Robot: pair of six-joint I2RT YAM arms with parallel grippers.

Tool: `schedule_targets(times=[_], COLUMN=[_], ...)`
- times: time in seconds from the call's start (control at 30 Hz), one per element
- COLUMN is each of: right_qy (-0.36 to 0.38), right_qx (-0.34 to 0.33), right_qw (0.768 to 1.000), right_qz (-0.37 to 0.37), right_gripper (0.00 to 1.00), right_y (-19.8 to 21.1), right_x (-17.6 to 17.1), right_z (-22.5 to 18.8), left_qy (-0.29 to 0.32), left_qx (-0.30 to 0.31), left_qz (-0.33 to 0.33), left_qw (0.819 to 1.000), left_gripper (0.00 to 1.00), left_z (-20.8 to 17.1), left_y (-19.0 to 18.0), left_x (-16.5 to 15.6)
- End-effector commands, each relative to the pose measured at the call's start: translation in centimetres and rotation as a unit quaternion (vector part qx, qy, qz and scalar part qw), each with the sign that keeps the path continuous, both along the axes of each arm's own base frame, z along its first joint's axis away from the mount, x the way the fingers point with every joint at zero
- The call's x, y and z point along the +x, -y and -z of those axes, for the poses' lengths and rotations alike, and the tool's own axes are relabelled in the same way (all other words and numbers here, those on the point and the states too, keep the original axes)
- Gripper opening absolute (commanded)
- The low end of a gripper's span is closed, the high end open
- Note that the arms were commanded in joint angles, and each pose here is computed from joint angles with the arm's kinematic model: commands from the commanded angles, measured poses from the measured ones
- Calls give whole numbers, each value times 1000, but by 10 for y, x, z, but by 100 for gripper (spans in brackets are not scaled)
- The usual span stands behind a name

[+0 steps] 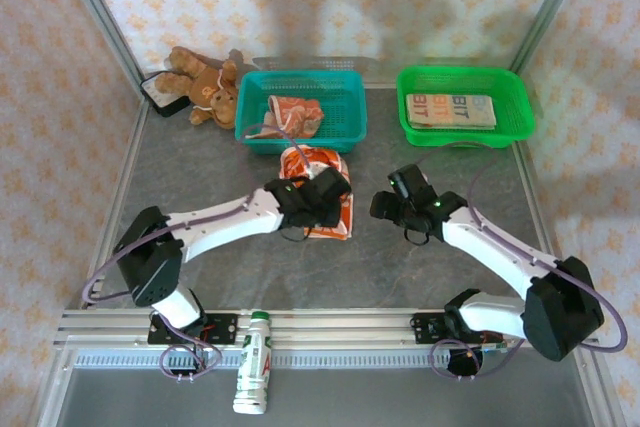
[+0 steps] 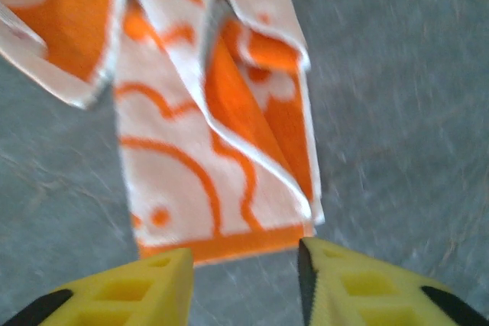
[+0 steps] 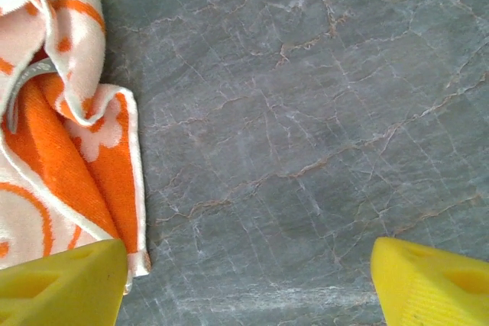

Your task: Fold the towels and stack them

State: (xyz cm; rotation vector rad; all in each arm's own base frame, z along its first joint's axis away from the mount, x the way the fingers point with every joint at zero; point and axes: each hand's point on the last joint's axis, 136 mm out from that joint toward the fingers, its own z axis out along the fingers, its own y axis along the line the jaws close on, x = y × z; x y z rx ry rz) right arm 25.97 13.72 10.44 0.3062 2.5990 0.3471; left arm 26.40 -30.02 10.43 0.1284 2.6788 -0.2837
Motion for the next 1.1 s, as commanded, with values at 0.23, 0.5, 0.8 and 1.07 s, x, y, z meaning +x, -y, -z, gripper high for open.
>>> schedule_targets(times=[0.23,0.5,0.8,1.07], right_qy=[27,29,32,30], right_qx=[-12,-16,-14,-3], right_qw=[999,999,999,999], right_qz=[25,29,32,26], right_gripper=[84,85,86,87], right_y=[21,28,30,24], right_x=[-13,-21,-23,-22], right_z=[-9,-8,-10,-11], left_qy=[-12,-21,-29,-9], left_qx=[49,84,111,108], left_qz=[6,13,14,5], left_qw=[999,996,993,994], left_gripper=[29,29,21,0], left_z=[37,58,75,55], left_y=[35,35,27,20], left_x=[-4,-3,-6,-3])
